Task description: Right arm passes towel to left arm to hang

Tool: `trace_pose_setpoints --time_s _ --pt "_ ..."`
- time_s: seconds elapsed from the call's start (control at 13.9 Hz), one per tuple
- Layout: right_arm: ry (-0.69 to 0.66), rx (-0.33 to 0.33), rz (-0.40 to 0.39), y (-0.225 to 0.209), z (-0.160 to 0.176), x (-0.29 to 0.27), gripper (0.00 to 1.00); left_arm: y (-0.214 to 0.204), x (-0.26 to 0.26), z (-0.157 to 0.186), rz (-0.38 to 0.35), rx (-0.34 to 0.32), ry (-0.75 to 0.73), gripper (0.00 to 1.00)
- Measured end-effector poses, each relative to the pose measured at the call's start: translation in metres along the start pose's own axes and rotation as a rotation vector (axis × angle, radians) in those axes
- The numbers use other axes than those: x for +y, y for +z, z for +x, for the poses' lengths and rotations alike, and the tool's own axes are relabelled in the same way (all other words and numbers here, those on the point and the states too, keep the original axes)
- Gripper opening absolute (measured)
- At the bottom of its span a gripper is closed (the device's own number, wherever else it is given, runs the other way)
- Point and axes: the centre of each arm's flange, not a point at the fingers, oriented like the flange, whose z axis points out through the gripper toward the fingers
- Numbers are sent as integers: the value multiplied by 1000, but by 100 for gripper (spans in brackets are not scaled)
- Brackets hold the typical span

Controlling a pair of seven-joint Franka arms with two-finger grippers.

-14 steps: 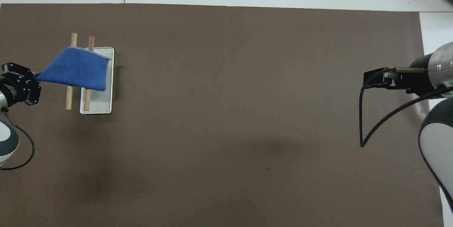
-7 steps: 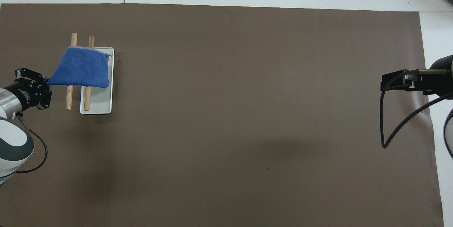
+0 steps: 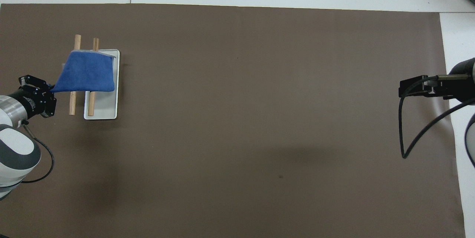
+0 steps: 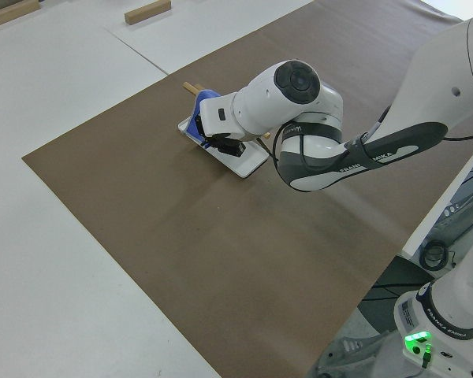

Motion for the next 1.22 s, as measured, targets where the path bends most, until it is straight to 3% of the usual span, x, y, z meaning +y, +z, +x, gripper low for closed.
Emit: trace_pose_setpoints --time_s 0.5,0.86,1.22 --pt "-58 -15 -1 1 -1 3 100 -1 2 5 -9 7 25 85" --pt "-77 -31 -1 2 -4 3 100 -5 5 24 -5 19 80 87" --pt "-79 -38 21 2 -5 0 100 -9 18 35 65 -41 153 89"
